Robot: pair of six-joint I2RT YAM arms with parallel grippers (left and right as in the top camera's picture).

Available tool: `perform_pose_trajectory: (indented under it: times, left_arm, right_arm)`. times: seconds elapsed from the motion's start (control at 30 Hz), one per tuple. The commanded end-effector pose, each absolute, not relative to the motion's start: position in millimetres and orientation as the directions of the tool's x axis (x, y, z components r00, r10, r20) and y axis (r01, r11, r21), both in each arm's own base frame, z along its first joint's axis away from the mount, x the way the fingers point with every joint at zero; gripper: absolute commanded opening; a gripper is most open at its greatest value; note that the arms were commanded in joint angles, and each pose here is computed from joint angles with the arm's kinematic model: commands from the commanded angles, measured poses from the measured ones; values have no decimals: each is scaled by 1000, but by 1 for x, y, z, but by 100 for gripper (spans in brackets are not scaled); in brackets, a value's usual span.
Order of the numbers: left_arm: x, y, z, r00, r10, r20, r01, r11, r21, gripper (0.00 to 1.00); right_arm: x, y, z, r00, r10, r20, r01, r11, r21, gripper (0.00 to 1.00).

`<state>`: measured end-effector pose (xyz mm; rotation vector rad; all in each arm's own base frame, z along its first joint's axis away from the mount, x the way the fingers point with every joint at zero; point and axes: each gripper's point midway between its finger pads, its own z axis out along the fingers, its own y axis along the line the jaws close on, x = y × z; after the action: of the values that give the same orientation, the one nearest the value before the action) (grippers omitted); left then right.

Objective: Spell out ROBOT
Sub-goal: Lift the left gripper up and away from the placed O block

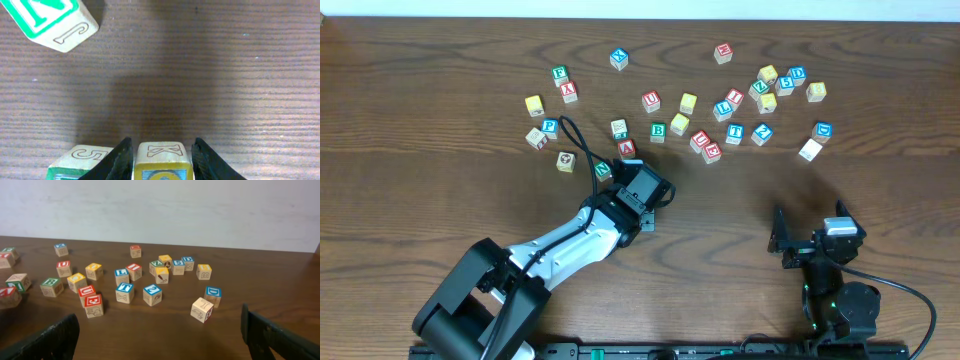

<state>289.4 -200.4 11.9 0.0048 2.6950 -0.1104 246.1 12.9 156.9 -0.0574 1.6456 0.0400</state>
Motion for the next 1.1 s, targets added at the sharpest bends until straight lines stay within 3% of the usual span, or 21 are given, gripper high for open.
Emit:
perform_pose_trajectory:
  times: [0.0, 0.8, 1.07]
  left_arm:
    - [300, -201, 18, -885, -6, -465, 24, 998, -58, 38]
    - [320, -201, 31, -830, -9, -558, 17, 999, -42, 38]
    - [328, -208, 61, -781, 11, -624, 69, 995, -70, 38]
  right_arm:
    - [246, 12, 156, -75, -6, -997, -56, 998, -2, 99]
    - [246, 12, 156, -75, -6, -997, -56, 998, -2, 99]
    - [246, 12, 156, -75, -6, -997, -56, 998, -2, 99]
